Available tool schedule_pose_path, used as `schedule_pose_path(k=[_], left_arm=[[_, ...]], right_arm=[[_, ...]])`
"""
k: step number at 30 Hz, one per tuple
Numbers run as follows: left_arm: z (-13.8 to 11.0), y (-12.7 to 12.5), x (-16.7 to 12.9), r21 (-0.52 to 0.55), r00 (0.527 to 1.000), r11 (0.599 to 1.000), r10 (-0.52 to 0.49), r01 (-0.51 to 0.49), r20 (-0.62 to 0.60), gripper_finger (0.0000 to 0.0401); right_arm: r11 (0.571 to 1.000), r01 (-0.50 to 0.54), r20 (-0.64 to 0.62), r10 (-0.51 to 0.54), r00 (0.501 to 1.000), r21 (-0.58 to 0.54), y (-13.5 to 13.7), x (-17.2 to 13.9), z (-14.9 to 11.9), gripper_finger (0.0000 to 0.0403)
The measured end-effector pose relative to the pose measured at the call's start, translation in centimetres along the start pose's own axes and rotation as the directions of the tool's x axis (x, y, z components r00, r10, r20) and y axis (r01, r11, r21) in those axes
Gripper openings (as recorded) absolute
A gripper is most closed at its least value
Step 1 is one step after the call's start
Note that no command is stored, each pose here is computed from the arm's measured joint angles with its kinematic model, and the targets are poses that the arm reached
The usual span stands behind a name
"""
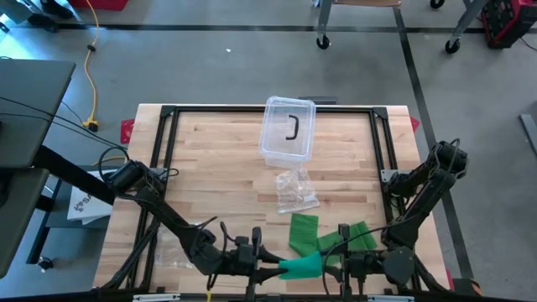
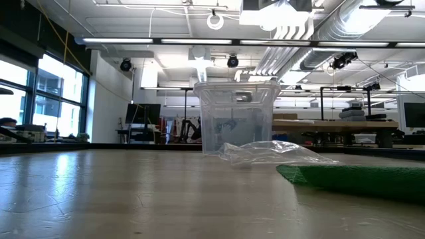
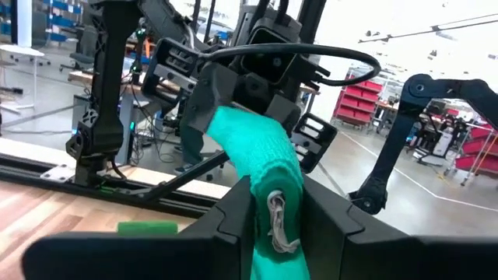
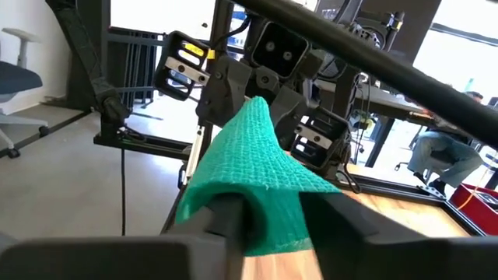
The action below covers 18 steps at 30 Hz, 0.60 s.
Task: Roll bandage
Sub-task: Roll the blue bandage
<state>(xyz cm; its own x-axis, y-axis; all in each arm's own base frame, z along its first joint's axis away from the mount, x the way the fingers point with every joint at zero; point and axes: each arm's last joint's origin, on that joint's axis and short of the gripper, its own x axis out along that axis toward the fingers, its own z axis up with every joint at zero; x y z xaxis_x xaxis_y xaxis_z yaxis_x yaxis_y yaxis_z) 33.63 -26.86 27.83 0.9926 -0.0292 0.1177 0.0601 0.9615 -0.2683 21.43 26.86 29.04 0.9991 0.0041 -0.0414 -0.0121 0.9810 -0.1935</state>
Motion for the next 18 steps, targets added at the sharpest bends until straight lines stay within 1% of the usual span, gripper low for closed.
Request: schedule_pose_path(k=[3, 6, 11, 18], left_arm=[[0.1, -0.2, -0.2, 0.017, 1.0, 1.0, -0.001, 0.001, 0.005, 0.0072], [0.2, -0.4, -0.4, 0.037, 1.0, 0.999, 0.016, -0.017, 0.014, 0.0072], [1.1, -0.8, -1.0, 0.061, 0.998, 0.997, 0.048, -0.05, 0.037, 0.0072], [2.3, -1.5, -2.1, 0.12, 0.994, 0.988, 0.089, -0.096, 0.059, 0.0072]], right_arm=[[1.0, -0.008, 0.003, 0.008, 1.0, 0.002, 0.1, -0.3, 0.2, 0.0152], [1.0, -0.018, 0.003, 0.018, 1.0, 0.004, -0.1, -0.9, 0.6, 0.0171], [0.999, -0.04, 0.011, 0.04, 0.999, 0.011, -0.3, -1.5, 1.1, 0.0177], [0.995, -0.096, -0.004, 0.095, 0.995, -0.024, 0.2, -1.9, 0.8, 0.0177]])
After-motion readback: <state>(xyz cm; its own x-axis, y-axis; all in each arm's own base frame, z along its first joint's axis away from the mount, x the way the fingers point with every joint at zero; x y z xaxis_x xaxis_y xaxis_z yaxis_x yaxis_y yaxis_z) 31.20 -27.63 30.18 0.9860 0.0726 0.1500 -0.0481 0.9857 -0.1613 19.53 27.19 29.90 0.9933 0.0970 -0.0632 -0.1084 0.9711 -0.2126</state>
